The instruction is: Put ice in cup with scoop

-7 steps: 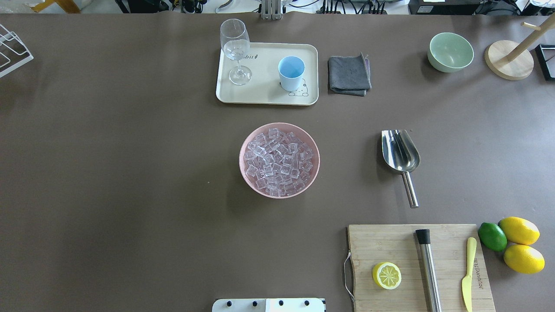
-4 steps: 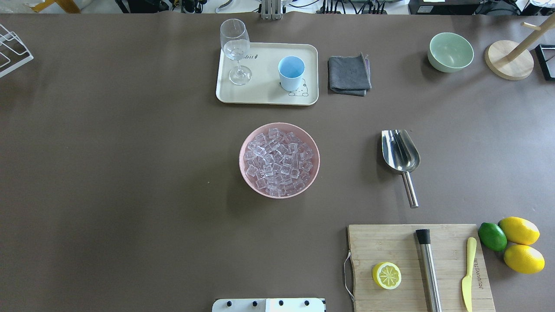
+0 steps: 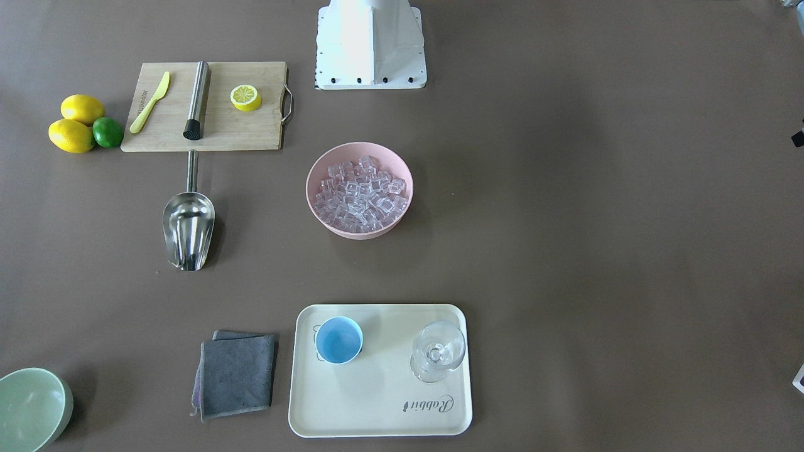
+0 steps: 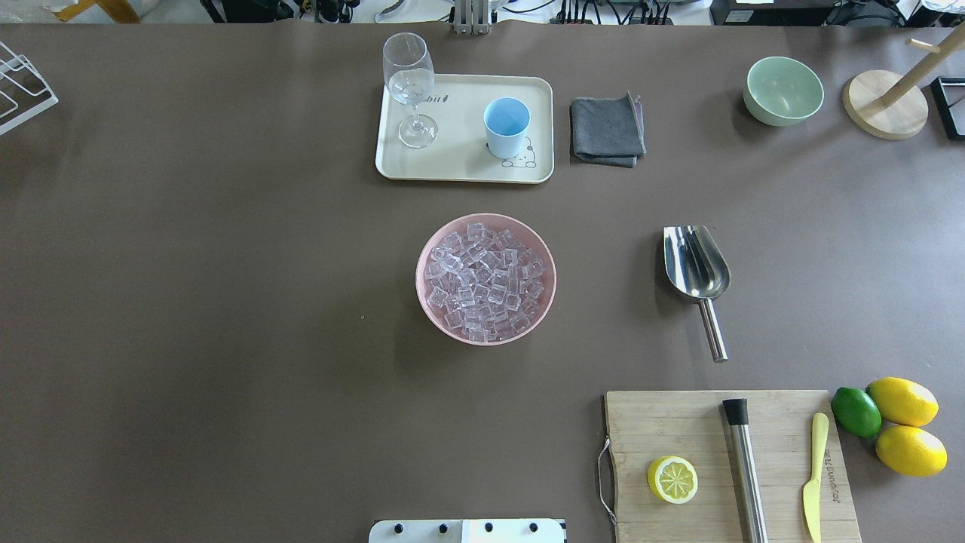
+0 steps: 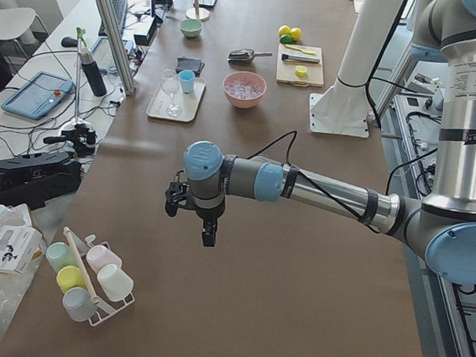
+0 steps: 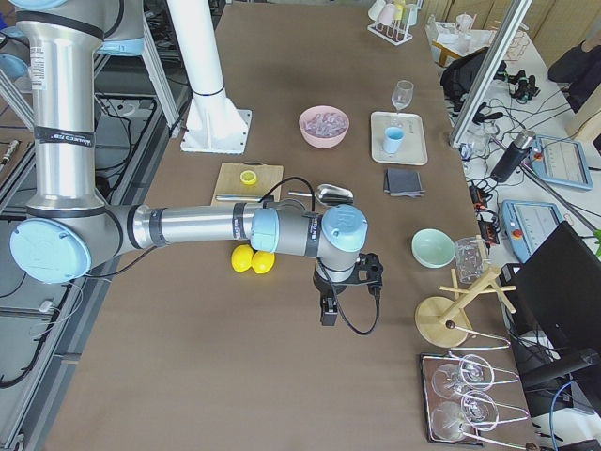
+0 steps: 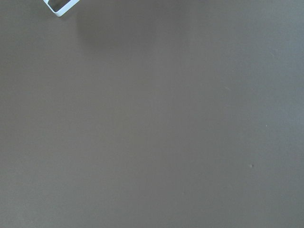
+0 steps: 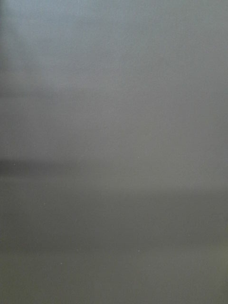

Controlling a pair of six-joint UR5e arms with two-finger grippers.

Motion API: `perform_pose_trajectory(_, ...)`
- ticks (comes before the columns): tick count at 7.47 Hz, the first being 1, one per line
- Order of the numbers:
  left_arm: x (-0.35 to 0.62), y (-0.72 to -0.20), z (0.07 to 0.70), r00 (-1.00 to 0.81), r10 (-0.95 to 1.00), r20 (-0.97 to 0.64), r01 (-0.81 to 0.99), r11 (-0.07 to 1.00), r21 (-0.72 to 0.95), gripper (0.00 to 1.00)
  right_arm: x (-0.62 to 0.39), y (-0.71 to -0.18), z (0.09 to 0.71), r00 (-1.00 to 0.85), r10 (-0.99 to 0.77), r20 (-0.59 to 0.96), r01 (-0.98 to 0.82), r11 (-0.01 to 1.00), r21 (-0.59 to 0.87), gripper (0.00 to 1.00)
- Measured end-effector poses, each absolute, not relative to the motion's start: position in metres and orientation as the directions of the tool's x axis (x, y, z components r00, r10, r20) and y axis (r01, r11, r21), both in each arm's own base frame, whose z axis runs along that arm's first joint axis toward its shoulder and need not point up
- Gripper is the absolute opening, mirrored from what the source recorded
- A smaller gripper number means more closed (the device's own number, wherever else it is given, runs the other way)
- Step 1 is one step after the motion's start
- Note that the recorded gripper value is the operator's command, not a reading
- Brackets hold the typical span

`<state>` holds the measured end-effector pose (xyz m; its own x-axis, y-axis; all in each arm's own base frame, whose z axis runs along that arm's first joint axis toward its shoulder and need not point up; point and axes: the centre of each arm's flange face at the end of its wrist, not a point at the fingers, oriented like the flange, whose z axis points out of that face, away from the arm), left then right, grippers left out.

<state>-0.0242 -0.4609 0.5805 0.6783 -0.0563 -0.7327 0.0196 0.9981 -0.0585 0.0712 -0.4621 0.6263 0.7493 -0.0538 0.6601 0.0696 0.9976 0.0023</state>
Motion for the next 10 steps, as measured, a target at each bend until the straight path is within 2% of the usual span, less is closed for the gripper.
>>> perform_pose_trajectory(3,0.013,-0.466,0.544,0.666,0.073,-0.742,-0.058,0.997,0.046,0.98,0.072,-0.465,0.610,0.760,-0.074,0.646,0.067,0.997,0.035,1.00)
perform_pose_trajectory(5,0.046,-0.469,0.517,0.635,0.225,-0.739,-0.123,0.974,0.191,0.98,0.069,-0.465,0.590,0.757,-0.098,0.646,0.069,0.995,0.071,0.99)
perform_pose_trajectory(7,0.087,-0.465,0.492,0.574,0.401,-0.714,-0.191,0.913,0.359,0.98,0.048,-0.468,0.561,0.752,-0.119,0.648,0.075,0.993,0.095,0.99)
perform_pose_trajectory(10,0.157,-0.455,0.454,0.438,0.626,-0.645,-0.272,0.776,0.569,0.98,-0.043,-0.490,0.484,0.736,-0.065,0.674,0.029,0.997,0.065,0.99)
